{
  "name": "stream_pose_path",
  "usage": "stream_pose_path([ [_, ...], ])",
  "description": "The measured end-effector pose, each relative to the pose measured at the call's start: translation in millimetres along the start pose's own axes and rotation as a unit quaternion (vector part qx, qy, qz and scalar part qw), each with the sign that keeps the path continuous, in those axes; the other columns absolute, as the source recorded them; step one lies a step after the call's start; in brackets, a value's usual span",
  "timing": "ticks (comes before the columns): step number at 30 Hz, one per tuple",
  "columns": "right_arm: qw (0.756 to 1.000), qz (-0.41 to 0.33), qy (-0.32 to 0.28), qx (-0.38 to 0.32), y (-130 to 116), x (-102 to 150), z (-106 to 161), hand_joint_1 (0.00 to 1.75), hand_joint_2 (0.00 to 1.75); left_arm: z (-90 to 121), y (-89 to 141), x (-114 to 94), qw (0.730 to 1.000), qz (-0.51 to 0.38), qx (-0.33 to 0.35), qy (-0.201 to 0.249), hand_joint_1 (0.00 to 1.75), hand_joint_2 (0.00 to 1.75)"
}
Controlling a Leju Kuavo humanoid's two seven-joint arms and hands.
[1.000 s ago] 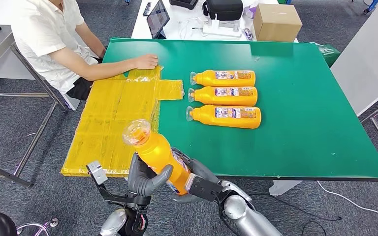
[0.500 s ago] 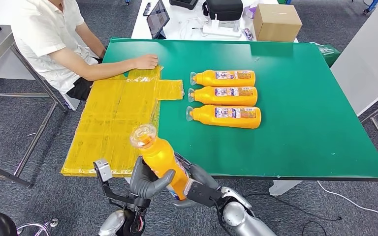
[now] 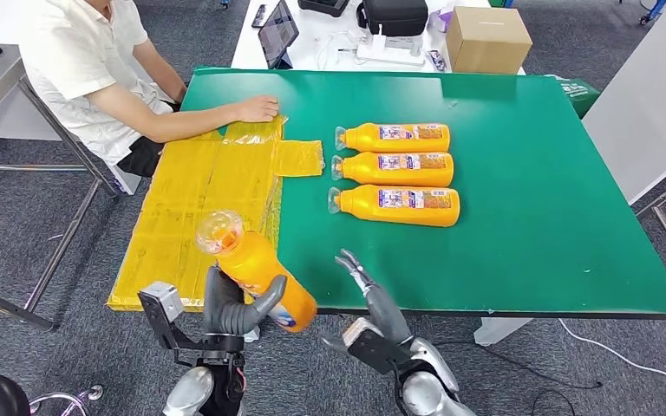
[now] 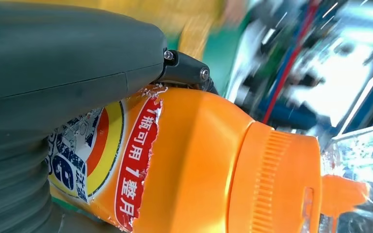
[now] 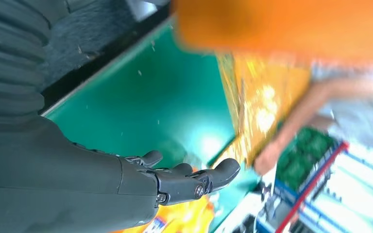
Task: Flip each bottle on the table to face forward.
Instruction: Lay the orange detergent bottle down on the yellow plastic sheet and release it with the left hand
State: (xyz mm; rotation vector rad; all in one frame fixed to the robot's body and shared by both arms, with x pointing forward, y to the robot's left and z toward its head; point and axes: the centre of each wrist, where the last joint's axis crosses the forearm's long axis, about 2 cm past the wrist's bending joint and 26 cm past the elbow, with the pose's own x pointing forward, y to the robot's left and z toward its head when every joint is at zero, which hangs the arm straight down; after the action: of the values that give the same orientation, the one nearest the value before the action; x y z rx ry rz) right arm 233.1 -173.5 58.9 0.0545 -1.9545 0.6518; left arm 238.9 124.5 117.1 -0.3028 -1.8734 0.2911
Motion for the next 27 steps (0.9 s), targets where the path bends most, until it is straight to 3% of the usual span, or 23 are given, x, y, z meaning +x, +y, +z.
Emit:
stream_pose_path([
  [5, 0.992, 0.016, -0.041, -0.12, -5, 18, 5, 0.0, 0.0, -2, 8, 4, 0.982, -0.161, 0.027, -0.092, 1.75, 1.75],
  [9, 0.981, 0.036, -0.061, -0.183, -14, 30, 3, 0.0, 0.0, -3, 10, 6, 0.978, -0.179, 0.028, -0.1, 1.75, 1.75],
  [22, 0.971, 0.032, -0.075, -0.224, -21, 38, 2, 0.0, 0.0, -4, 13, 8, 0.971, -0.211, 0.03, -0.113, 1.75, 1.75],
  [25, 0.967, 0.03, -0.084, -0.237, -22, 40, 1, 0.0, 0.0, -11, 16, 11, 0.929, -0.337, 0.004, -0.152, 1.75, 1.75],
  [27, 0.968, 0.024, -0.09, -0.234, -21, 42, -1, 0.0, 0.0, -23, 19, 10, 0.87, -0.459, -0.035, -0.175, 1.75, 1.75],
])
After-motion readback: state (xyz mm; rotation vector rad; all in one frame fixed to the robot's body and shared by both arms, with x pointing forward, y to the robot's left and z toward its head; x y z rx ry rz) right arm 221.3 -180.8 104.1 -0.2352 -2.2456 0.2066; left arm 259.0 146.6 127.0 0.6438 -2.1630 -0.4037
